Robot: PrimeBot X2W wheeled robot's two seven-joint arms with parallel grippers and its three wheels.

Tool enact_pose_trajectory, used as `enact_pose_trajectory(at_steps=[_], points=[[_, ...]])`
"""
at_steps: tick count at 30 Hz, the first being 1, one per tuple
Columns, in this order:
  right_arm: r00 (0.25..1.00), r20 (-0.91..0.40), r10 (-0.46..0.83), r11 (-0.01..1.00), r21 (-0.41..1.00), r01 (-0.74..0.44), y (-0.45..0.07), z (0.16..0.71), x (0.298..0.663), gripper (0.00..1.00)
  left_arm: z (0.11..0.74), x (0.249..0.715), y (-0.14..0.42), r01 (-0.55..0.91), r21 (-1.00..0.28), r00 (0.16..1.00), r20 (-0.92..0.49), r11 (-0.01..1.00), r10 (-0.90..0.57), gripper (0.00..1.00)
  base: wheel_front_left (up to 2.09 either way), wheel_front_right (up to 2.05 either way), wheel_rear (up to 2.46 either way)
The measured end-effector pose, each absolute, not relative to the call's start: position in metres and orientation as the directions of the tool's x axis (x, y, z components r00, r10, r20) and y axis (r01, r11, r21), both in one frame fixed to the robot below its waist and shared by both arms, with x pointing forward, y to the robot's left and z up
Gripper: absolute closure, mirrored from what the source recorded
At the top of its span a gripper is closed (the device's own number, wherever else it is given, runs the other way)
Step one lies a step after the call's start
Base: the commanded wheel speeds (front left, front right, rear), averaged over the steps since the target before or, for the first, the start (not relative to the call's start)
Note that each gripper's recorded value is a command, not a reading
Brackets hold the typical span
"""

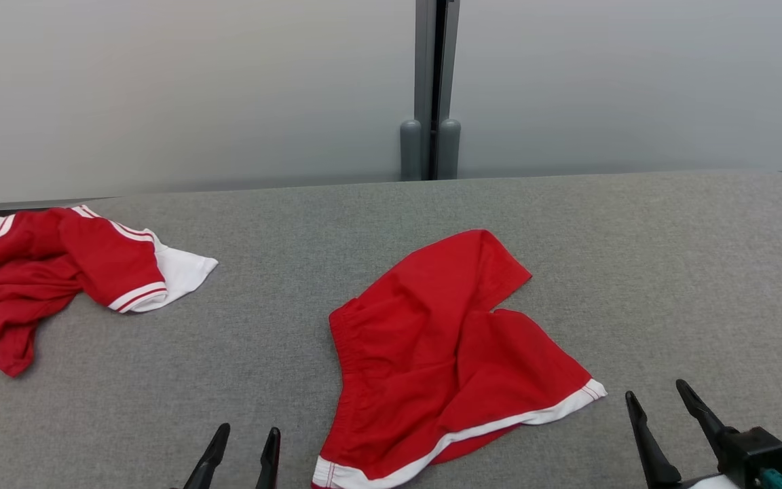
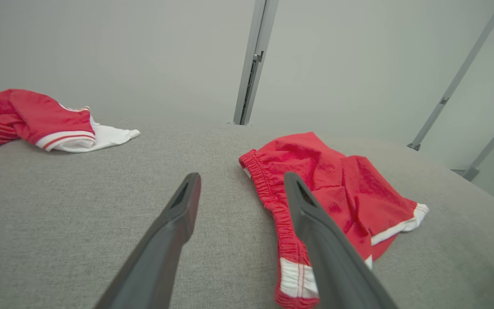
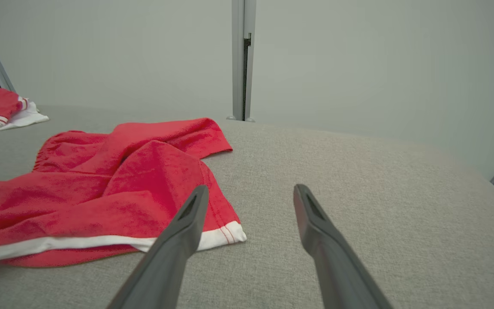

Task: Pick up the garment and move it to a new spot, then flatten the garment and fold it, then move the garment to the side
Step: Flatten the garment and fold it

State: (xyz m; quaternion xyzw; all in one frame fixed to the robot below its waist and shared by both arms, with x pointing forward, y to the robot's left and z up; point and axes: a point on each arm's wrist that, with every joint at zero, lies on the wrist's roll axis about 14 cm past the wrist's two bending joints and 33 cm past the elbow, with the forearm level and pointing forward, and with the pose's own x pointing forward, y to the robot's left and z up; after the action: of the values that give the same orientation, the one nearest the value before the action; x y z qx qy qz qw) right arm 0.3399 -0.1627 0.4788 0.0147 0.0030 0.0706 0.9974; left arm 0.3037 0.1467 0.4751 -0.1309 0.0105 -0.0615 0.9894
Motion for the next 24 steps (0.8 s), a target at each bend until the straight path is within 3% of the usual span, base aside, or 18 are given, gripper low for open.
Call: enact_pose_trajectory(at_steps=[7, 12, 24], points=[[0.927, -0.283, 0.245, 0.959, -0.067, -0.274, -0.154, 0.434, 0.370, 0.00, 0.457, 0.310, 0.116, 0.231, -0.296, 0.939, -0.180, 0.927, -0.292, 0.00, 0.00, 0.00, 0.00], [0.836, -0.467, 0.287, 0.939, -0.038, -0.343, -0.138, 0.397, 0.379, 0.00, 0.453, 0.308, 0.094, 0.305, -0.348, 0.863, -0.293, 0.887, -0.412, 0.00, 0.00, 0.00, 0.00], [0.777, -0.546, 0.314, 0.929, 0.008, -0.370, -0.126, 0.370, 0.398, 0.00, 0.440, 0.297, 0.070, 0.383, -0.436, 0.718, -0.414, 0.814, -0.560, 0.00, 0.00, 0.00, 0.00]])
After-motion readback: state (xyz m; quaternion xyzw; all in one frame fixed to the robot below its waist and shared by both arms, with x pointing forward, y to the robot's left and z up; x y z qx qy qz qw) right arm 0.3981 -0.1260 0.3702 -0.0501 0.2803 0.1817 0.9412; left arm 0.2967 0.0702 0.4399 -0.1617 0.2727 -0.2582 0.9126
